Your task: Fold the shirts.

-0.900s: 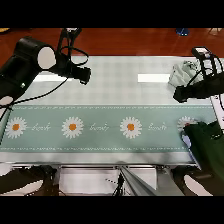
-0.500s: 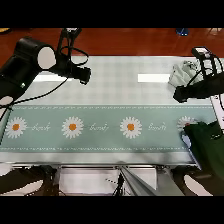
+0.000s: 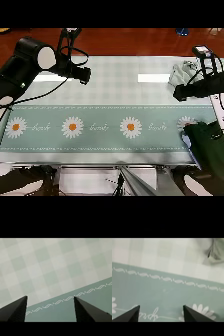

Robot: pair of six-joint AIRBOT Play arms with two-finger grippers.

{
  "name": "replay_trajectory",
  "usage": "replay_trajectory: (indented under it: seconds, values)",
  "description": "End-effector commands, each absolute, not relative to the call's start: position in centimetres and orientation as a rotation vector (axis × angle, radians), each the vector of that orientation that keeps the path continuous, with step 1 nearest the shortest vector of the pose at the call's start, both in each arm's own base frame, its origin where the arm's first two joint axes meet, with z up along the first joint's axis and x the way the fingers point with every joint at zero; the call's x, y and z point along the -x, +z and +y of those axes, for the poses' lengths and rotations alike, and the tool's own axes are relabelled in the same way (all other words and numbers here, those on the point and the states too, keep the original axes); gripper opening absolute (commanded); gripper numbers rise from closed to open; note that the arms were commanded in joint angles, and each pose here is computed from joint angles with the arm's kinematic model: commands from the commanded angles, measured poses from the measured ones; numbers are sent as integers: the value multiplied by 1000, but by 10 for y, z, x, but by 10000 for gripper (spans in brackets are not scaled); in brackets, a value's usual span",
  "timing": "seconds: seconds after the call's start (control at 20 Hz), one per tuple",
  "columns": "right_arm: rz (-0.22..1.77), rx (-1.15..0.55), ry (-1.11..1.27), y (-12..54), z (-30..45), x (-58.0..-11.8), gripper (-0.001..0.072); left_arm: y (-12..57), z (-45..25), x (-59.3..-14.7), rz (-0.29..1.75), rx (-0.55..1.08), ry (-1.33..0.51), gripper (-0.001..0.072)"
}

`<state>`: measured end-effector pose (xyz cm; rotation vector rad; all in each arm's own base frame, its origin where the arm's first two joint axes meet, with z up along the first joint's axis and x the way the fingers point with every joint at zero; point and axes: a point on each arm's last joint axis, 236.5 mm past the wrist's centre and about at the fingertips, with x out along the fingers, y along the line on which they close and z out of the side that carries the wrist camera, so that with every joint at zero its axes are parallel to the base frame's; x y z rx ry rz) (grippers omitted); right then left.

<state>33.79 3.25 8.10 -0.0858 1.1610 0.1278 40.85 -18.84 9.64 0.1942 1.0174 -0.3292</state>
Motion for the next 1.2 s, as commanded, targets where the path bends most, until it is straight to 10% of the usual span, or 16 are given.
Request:
replay_trajectory:
  seconds: [0.0, 0.6, 1.15]
  values:
    - [995, 75, 120, 100, 35, -372, 609, 97, -188, -409, 1016, -193, -328, 718]
    - [379, 21, -56, 205, -11, -472, 607, 97, -198, -428, 949, -182, -342, 718]
    - [590, -646, -574, 38, -226, -460, 592, 83, -197, -426, 992, -194, -336, 718]
